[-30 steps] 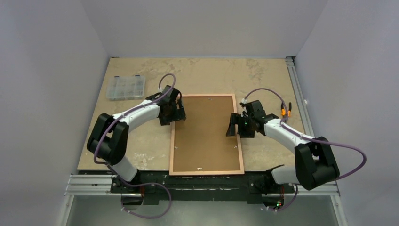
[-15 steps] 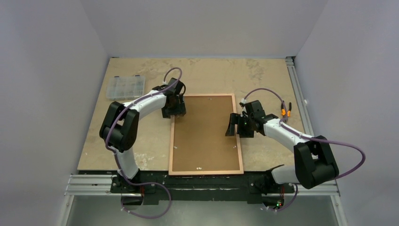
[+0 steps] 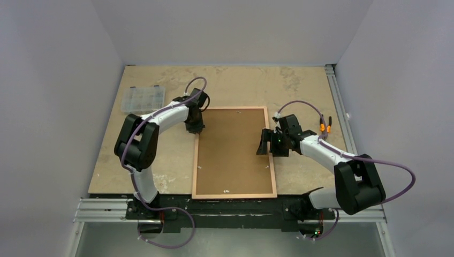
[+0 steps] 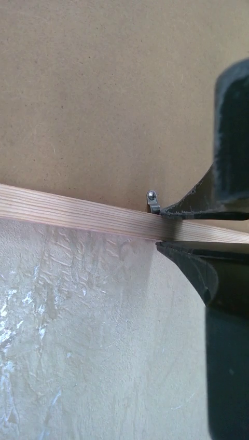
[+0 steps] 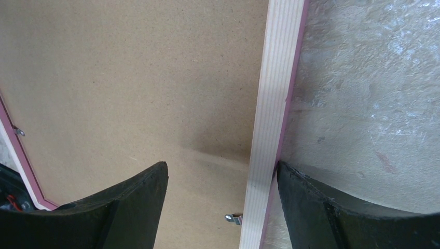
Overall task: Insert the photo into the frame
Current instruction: Install the photo frame at the center of the board.
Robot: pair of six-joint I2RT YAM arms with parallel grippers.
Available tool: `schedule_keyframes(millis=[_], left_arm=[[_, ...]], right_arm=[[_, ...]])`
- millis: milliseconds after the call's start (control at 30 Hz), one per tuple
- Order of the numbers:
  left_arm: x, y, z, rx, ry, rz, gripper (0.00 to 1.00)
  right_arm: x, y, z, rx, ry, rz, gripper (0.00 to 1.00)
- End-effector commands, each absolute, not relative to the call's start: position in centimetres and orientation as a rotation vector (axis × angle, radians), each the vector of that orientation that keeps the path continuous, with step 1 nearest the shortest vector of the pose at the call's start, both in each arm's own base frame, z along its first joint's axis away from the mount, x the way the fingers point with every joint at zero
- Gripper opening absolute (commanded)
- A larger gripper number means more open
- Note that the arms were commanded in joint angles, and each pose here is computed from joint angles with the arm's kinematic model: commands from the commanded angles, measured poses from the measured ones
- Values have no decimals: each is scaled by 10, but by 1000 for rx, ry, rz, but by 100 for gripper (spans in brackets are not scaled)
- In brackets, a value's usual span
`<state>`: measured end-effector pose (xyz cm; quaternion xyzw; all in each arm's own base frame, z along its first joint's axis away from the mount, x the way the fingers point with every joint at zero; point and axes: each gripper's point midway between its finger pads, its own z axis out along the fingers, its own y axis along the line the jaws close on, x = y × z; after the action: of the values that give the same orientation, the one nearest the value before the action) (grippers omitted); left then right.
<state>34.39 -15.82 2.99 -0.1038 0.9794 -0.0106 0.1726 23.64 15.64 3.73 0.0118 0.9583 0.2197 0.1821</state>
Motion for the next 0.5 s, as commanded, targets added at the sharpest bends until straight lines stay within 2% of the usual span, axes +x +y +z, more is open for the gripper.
schedule_keyframes(millis=[0,233,267,300,400,467], left_arm=[[333,-156,7,-271,2809,4,2],[335,-163,15,-237,2788,-70,0],[335,-165,18,-230,2782,-88,3],[335,-167,21,-227,2773,-111,8],[333,-174,34,-211,2745,-194,32],[329,-177,42,-206,2734,-248,44]], right_arm=[[240,167,45,12,2666,684,75],[241,167,46,14,2665,683,75],[241,166,47,15,2662,676,75],[242,165,48,16,2660,667,75],[245,163,53,23,2647,655,75],[248,162,57,30,2636,655,76]])
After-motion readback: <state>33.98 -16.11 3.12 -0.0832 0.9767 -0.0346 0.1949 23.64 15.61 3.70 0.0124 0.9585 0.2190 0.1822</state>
